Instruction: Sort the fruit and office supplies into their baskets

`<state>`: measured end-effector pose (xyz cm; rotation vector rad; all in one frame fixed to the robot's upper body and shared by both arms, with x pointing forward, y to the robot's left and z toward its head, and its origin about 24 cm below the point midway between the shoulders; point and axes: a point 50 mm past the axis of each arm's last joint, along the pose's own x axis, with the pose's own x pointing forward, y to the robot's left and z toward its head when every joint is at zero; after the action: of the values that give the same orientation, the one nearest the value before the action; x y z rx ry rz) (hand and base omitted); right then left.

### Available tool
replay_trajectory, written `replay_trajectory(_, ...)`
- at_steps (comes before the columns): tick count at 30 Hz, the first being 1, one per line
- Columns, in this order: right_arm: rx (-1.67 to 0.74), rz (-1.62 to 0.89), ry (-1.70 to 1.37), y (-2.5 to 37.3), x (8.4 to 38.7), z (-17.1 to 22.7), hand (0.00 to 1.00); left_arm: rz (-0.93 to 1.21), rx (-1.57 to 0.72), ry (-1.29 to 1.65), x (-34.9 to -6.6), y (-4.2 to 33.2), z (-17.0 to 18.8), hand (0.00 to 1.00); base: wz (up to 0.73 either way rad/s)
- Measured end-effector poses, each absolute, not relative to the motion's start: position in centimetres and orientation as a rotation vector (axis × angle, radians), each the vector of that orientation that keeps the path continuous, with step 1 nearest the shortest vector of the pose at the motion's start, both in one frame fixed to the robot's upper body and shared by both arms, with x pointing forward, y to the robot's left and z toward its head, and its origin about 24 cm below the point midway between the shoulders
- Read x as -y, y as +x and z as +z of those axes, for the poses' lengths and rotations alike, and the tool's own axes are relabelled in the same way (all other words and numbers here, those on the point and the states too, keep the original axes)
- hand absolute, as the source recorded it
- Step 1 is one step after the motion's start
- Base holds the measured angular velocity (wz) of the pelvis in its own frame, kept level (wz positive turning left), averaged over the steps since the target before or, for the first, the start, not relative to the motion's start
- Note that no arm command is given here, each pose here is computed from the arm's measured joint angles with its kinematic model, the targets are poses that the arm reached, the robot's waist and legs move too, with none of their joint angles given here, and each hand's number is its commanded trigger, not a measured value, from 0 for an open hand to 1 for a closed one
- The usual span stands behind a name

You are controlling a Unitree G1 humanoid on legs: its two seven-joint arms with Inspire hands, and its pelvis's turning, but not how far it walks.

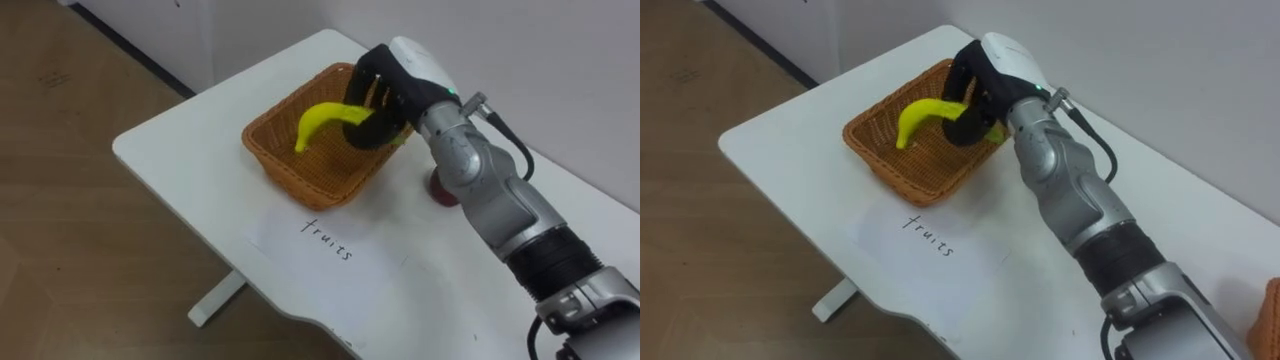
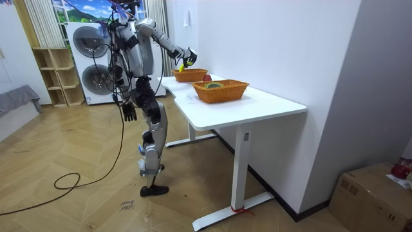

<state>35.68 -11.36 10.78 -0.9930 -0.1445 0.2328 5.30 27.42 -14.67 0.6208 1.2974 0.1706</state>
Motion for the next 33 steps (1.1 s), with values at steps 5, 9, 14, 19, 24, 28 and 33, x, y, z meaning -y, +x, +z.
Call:
replay_trajectory(5,0.145,0.231,-0.993,35.68,11.37,10.78,0.00,0.170,-1.296,0.619,-27.34,5.38,-14.69,0.00,0.07)
replay_trajectory(9,0.145,0.231,-0.993,35.68,11.37,10.77,0.00,0.166,-1.319,0.613,-27.23,4.92,-14.91,0.00,0.00)
replay_trajectory(14,0.145,0.231,-0.993,35.68,11.38,10.77,0.00,0.164,-1.329,0.608,-27.08,4.73,-15.01,0.00,0.00)
replay_trajectory(19,0.144,0.219,-0.993,35.72,11.51,10.65,0.00,0.163,-1.324,0.603,-26.90,4.84,-15.04,0.00,0.00)
replay_trajectory(24,0.150,0.207,-0.993,35.73,11.55,10.71,0.00,0.164,-1.320,0.604,-26.85,5.01,-15.04,0.00,0.00)
replay_trajectory(28,0.151,0.206,-0.992,35.73,11.56,10.71,0.00,0.165,-1.317,0.606,-26.91,5.13,-15.00,0.00,0.00)
replay_trajectory(33,0.151,0.206,-0.991,35.73,11.56,10.71,0.00,0.166,-1.311,0.607,-26.95,5.37,-14.96,0.00,0.00)
